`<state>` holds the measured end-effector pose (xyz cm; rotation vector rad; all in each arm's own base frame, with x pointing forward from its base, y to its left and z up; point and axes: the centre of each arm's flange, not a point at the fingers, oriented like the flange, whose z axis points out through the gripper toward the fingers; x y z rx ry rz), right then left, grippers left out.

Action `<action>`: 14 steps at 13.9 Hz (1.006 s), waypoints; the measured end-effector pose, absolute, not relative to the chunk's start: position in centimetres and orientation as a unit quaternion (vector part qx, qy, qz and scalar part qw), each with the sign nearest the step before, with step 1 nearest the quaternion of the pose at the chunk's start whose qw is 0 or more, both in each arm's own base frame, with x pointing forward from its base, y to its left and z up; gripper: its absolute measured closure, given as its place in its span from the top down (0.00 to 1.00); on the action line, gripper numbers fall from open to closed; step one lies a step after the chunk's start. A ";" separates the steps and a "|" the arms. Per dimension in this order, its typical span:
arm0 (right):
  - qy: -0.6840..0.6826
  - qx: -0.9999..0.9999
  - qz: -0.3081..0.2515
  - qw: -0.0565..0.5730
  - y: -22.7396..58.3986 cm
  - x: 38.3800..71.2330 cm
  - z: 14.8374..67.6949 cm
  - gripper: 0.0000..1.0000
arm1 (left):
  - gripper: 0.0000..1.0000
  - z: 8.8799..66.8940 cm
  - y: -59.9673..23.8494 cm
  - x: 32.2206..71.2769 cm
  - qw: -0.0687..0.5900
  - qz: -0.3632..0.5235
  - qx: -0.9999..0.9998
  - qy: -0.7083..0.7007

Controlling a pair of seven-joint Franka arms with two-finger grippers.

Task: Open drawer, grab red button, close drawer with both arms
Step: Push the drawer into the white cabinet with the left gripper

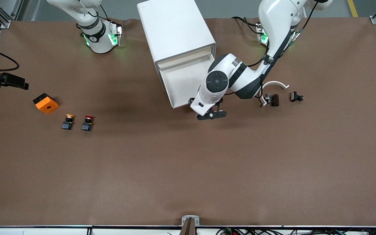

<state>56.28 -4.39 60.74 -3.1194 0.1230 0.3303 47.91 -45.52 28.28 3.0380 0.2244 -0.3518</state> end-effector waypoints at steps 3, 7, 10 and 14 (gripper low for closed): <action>0.035 -0.994 0.100 0.001 -3.9 56.4 61.1 1.00 | 1.00 28.3 -46.9 46.2 0.039 -0.126 0.988 0.077; 0.034 -0.995 0.098 0.001 -3.9 56.3 61.4 1.00 | 1.00 27.6 -48.9 42.8 0.039 -0.154 0.984 0.077; 0.035 -0.994 0.103 0.001 -3.9 55.7 62.1 1.00 | 1.00 26.9 -49.8 40.6 0.037 -0.173 0.981 0.076; 0.028 -0.994 0.104 0.001 -3.1 54.8 63.2 1.00 | 1.00 26.9 -51.3 37.7 0.024 -0.192 0.977 0.087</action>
